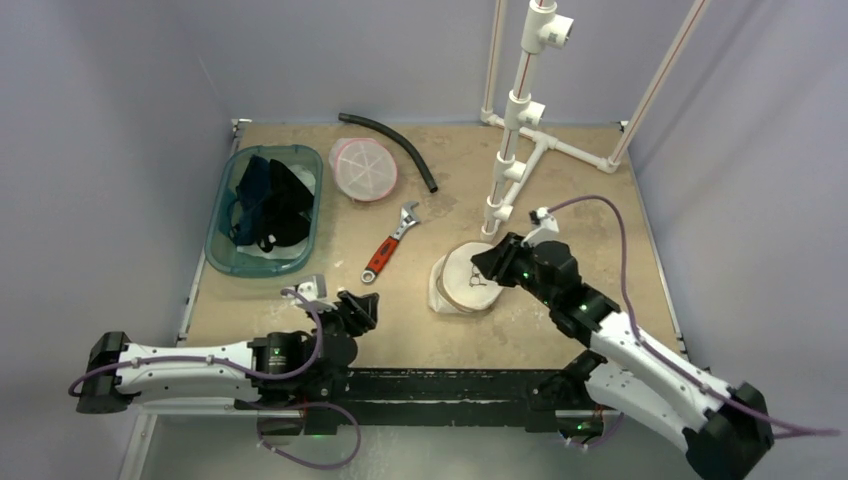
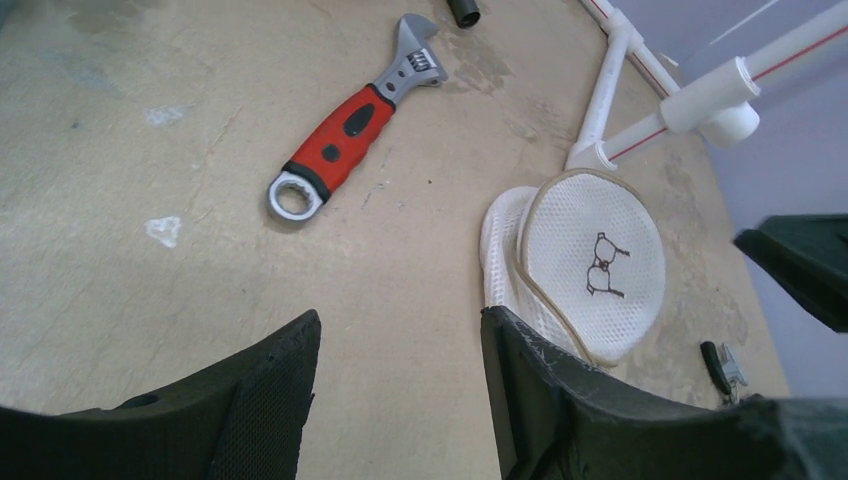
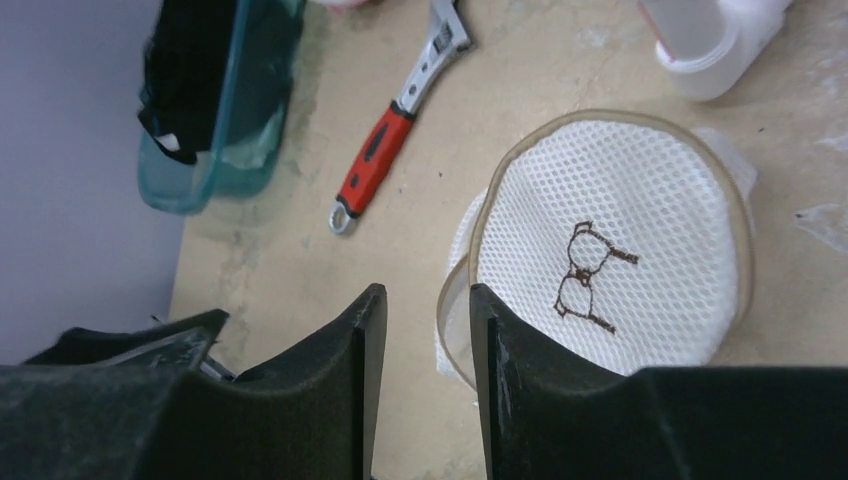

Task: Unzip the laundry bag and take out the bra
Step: Move the laundry bag to the center of the board, then pick up the laundry bag at the center of the board.

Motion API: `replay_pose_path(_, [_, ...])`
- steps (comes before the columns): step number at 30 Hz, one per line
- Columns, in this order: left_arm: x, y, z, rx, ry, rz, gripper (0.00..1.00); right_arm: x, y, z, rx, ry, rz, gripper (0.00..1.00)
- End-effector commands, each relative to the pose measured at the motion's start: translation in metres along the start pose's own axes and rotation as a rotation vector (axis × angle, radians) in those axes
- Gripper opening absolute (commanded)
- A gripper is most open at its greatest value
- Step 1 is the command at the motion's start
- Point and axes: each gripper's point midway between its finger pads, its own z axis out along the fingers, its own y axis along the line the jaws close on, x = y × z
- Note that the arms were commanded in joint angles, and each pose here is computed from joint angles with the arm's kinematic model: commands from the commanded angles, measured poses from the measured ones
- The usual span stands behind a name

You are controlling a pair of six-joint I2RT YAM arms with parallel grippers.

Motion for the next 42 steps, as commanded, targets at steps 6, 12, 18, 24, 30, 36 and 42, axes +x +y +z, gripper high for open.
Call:
replay_pose_path(6, [-0.029,-0.069,0.018,0.028,-0.012,0.155,0.59,0.03,-0.02,0.065,0.011,0.051,-0.044,0.38])
replay_pose_path(12, [-0.036,-0.067,0.052,-0.035,0.0,0.235,0.59,0.067,-0.077,0.079,0.221,0.121,0.015,0.36])
replay_pose_path(18, [-0.059,-0.071,0.077,-0.056,-0.028,0.203,0.59,0.077,-0.109,0.074,0.358,0.124,0.041,0.47])
replay_pose_path(24, [-0.084,-0.067,0.093,-0.12,-0.072,0.2,0.59,0.059,-0.116,0.059,0.416,0.045,0.062,0.49])
replay_pose_path(30, [-0.109,-0.04,0.12,-0.194,-0.077,0.118,0.59,0.044,-0.119,0.045,0.428,-0.007,0.072,0.52])
replay_pose_path(36, [-0.129,-0.031,0.15,-0.207,-0.075,0.063,0.67,-0.007,-0.052,0.034,0.237,-0.074,-0.069,0.66])
replay_pose_path(42, [-0.138,-0.03,0.198,-0.207,-0.043,-0.05,0.74,-0.018,0.019,-0.004,-0.134,-0.089,-0.18,0.7])
